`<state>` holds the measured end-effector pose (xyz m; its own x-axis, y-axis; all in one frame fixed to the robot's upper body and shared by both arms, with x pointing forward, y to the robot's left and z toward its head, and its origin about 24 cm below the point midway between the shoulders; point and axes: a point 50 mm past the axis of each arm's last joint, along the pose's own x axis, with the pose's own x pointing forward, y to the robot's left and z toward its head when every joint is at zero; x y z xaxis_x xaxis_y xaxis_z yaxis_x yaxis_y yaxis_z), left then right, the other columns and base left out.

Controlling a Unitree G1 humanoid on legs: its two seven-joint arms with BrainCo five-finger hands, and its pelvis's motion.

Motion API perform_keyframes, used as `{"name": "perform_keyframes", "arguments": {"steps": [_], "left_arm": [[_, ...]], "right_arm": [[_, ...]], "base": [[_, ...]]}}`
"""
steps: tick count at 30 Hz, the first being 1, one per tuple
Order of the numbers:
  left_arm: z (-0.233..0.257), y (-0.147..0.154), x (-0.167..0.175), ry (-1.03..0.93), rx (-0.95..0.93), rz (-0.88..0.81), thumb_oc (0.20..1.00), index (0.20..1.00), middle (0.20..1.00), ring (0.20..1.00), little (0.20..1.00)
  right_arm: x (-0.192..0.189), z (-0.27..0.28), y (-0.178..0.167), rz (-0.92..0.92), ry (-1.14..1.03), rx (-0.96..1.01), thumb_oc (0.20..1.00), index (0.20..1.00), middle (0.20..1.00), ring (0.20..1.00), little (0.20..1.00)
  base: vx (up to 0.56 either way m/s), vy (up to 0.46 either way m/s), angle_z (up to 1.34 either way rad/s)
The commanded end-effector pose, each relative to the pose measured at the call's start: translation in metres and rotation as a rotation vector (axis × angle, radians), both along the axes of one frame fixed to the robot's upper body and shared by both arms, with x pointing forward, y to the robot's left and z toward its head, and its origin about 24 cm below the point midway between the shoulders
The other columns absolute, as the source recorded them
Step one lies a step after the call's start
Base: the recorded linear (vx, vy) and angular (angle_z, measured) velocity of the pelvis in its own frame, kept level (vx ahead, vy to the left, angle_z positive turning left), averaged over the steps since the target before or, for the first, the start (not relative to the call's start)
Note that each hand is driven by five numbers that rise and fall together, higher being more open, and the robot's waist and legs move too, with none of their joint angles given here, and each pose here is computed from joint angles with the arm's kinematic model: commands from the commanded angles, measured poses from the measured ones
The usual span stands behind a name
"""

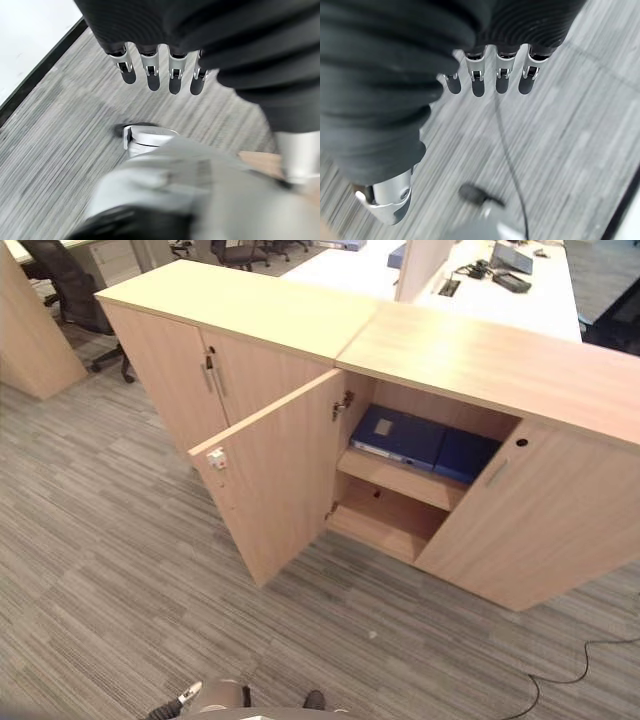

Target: Put the empty folder in the office cabinet

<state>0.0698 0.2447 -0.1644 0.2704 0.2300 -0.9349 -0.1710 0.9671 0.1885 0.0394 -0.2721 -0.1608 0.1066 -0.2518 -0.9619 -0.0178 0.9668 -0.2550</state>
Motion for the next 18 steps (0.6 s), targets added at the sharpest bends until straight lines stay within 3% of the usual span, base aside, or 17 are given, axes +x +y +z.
{"name": "perform_keyframes", "arguments": {"steps": [1, 6, 7, 8, 9, 10, 11, 12, 13, 18], "left_arm": [[0.019, 0.019, 0.053, -0.170, 0.112, -0.039, 1.000, 1.000, 1.000, 1.000, 1.000], [0.033, 0.032, 0.076, -0.272, 0.190, -0.061, 1.000, 1.000, 1.000, 1.000, 1.000], [0.110, 0.136, 0.116, -0.370, 0.391, -0.014, 1.000, 1.000, 1.000, 1.000, 1.000], [0.085, 0.111, 0.103, -0.366, 0.341, -0.019, 1.000, 1.000, 1.000, 1.000, 1.000], [0.117, 0.129, 0.135, -0.418, 0.400, -0.066, 1.000, 1.000, 1.000, 1.000, 1.000], [0.118, 0.129, 0.136, -0.419, 0.400, -0.066, 1.000, 1.000, 1.000, 1.000, 1.000], [0.134, 0.169, 0.102, -0.423, 0.441, 0.022, 1.000, 1.000, 1.000, 1.000, 1.000], [0.134, 0.169, 0.102, -0.423, 0.441, 0.022, 1.000, 1.000, 1.000, 1.000, 1.000], [0.150, 0.195, 0.081, -0.387, 0.504, 0.050, 1.000, 1.000, 1.000, 1.000, 1.000], [0.180, 0.219, 0.081, -0.398, 0.578, 0.075, 1.000, 1.000, 1.000, 1.000, 1.000]], "right_arm": [[0.005, 0.005, -0.012, -0.045, -0.022, -0.043, 1.000, 1.000, 1.000, 1.000, 1.000], [-0.005, 0.007, -0.021, -0.102, -0.015, -0.062, 1.000, 1.000, 1.000, 1.000, 1.000], [0.001, 0.015, -0.038, -0.079, -0.022, -0.069, 1.000, 1.000, 1.000, 1.000, 1.000], [-0.004, 0.014, -0.037, -0.120, -0.018, -0.077, 1.000, 1.000, 1.000, 1.000, 1.000], [-0.005, 0.015, -0.040, -0.106, -0.008, -0.073, 1.000, 1.000, 1.000, 1.000, 1.000], [-0.005, 0.015, -0.040, -0.107, -0.009, -0.073, 1.000, 1.000, 1.000, 1.000, 1.000], [-0.003, 0.022, -0.054, -0.150, -0.024, -0.100, 1.000, 1.000, 1.000, 1.000, 1.000], [-0.003, 0.022, -0.054, -0.150, -0.025, -0.100, 1.000, 1.000, 1.000, 1.000, 1.000], [-0.004, 0.024, -0.057, -0.168, -0.029, -0.094, 1.000, 1.000, 1.000, 1.000, 1.000], [-0.005, 0.023, -0.055, -0.194, -0.037, -0.079, 1.000, 1.000, 1.000, 1.000, 1.000]], "base": [[0.22, 0.087, -0.82], [0.16, 0.214, -0.41], [0.09, 0.244, -0.62], [0.10, 0.248, -0.65], [0.04, 0.159, -0.38], [0.03, 0.150, 0.05], [0.01, 0.098, 0.09], [0.02, 0.182, -0.11], [0.00, 0.089, -0.22], [0.01, 0.117, 0.19]]}}
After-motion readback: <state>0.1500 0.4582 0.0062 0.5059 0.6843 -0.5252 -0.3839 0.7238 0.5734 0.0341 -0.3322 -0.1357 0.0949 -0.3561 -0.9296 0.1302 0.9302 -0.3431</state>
